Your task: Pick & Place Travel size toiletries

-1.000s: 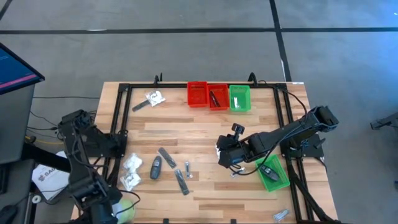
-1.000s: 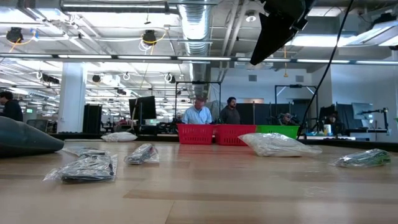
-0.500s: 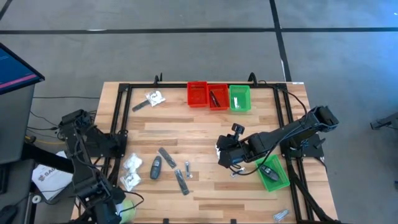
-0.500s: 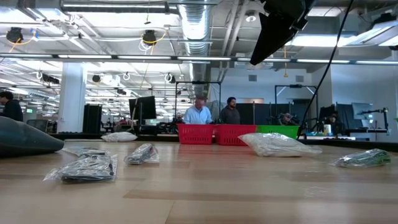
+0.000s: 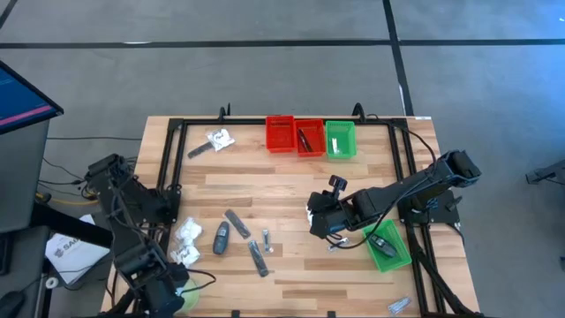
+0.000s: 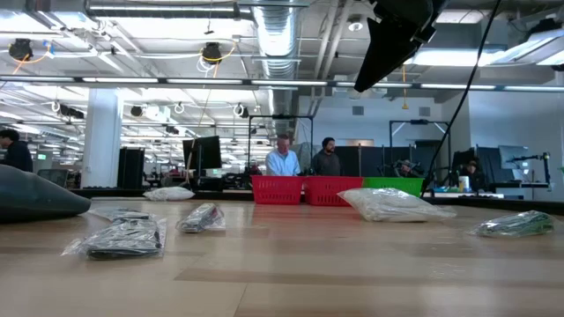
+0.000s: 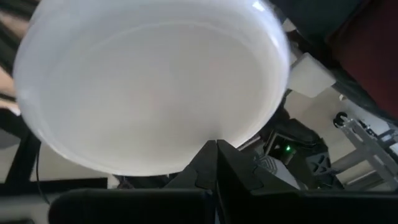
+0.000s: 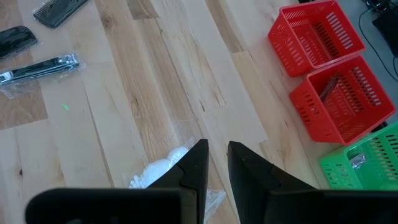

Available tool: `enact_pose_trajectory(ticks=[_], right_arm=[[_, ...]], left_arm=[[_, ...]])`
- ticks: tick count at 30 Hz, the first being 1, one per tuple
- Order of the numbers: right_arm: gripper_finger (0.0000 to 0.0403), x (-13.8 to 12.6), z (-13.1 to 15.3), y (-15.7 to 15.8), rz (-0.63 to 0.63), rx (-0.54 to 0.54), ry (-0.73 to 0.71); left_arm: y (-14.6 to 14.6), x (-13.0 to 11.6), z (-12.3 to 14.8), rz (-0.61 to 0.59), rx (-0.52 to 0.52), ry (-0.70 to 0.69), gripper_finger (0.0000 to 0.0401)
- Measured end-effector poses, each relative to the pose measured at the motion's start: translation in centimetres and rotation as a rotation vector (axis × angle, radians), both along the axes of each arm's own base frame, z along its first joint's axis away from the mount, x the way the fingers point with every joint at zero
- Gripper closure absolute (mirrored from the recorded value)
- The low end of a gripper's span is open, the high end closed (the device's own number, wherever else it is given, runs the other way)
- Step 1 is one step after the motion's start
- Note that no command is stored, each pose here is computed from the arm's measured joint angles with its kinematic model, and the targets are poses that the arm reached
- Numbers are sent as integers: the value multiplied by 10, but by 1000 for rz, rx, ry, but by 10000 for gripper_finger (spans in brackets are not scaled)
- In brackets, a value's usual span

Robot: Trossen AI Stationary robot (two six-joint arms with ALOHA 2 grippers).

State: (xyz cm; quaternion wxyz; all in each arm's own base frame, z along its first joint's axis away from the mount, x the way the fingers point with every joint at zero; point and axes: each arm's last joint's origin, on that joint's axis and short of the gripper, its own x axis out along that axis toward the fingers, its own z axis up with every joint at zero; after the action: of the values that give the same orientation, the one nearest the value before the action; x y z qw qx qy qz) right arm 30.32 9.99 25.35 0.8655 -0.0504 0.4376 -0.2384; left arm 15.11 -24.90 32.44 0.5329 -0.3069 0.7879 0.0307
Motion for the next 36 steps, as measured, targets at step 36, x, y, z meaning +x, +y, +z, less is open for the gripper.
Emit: enact_pose_trajectory(ticks=[36], right_arm=[[349, -1, 0, 2, 2, 3, -2]], left_arm=[[3, -25, -3, 51, 146, 209, 401]])
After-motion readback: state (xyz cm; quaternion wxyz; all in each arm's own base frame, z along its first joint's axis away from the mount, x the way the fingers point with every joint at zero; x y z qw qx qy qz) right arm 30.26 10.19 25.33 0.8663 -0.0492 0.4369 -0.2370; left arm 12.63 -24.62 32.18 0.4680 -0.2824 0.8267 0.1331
